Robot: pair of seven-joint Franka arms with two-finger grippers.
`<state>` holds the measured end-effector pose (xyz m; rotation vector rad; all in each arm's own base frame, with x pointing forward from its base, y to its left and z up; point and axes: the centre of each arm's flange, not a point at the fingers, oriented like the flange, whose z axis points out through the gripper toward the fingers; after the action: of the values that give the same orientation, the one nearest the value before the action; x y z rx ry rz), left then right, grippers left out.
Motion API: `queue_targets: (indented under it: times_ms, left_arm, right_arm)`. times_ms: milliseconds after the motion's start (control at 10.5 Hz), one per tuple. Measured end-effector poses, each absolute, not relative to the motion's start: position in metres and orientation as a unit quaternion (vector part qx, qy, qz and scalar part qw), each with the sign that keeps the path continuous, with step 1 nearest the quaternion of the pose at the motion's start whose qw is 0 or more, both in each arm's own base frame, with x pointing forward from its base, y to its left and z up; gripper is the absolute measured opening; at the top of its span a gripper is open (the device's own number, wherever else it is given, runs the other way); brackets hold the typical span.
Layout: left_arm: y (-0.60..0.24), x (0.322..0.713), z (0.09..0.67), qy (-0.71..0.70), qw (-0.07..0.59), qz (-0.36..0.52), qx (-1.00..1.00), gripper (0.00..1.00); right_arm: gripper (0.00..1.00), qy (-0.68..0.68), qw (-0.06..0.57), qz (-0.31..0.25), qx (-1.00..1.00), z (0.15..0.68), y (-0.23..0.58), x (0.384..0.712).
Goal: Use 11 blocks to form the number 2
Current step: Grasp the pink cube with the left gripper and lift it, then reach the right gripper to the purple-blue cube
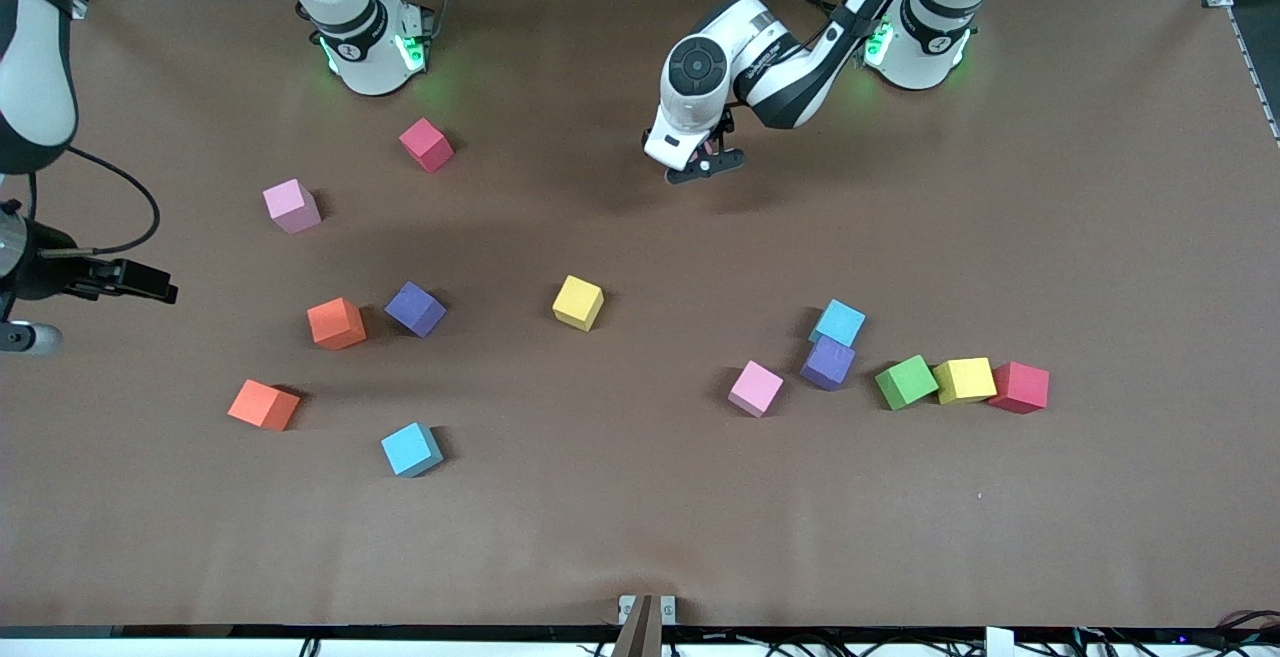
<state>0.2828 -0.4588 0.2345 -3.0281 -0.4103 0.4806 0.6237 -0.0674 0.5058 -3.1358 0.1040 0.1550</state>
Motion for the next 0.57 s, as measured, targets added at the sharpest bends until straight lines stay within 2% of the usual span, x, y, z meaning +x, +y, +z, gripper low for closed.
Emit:
queue_targets:
  times_ms: [286,571]
  left_arm:
    - [-0.457,0.280,0.223,-0.133,0.033,0.163,-0.977,1.00]
    - [-0.456,0.279,0.210,-0.136,0.033,0.166,-0.976,1.00]
  right_arm:
    - [1.00,0.049,0.022,0.062,-0.997,0.486,-0.086,0.627]
    - [1.00,-0.017,0.022,0.040,-0.999,0.455,-0.031,0.653]
